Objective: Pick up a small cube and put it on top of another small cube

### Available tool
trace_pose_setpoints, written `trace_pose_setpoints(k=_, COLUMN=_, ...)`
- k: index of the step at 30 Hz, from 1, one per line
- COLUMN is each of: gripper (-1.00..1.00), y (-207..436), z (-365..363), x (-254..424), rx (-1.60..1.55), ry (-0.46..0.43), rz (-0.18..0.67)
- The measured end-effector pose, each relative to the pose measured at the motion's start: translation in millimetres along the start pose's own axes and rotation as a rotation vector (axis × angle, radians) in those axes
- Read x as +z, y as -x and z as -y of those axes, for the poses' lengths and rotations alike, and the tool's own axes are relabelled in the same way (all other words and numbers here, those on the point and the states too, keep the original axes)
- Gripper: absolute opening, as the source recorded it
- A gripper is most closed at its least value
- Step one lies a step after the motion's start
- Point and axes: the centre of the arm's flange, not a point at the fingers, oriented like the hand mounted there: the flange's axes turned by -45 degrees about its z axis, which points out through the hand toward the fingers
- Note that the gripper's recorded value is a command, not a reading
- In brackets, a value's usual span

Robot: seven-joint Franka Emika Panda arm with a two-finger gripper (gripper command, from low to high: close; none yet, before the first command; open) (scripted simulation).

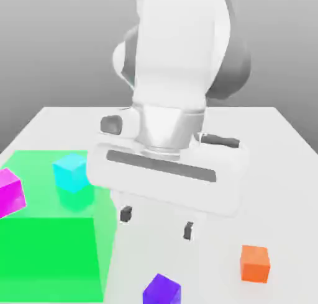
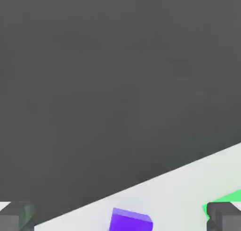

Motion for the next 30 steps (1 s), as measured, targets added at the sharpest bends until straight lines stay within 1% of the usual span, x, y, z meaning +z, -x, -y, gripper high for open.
trace_pose_setpoints(k=5, gripper=0.00, y=32.7, z=-6.7, x=78.7, rx=0.112, ry=0.003, rz=0.138)
trace_pose_setpoints(k=7, gripper=0.00, y=40.8, z=-12.1, x=101.3, rx=0.144, ry=0.009, rz=0.158)
trace_pose_setpoints(k=10, gripper=0.00, y=48.9, z=-13.7, x=140.4, rx=0.153, ry=0.011, rz=0.164)
trace_pose_setpoints(k=11, gripper=-1.00, y=51.0, z=-14.0, x=149.3, rx=0.153, ry=0.012, rz=0.164)
trace_pose_setpoints(k=18, gripper=-1.00, y=51.0, z=-14.0, x=149.1, rx=0.153, ry=0.011, rz=0.163)
trace_pose_setpoints(k=23, gripper=-1.00, y=44.4, z=-10.4, x=93.1, rx=0.161, ry=0.011, rz=0.164)
trace_pose_setpoints(k=30, gripper=-1.00, y=97.2, z=59.2, x=52.9, rx=0.309, ry=0.015, rz=0.167)
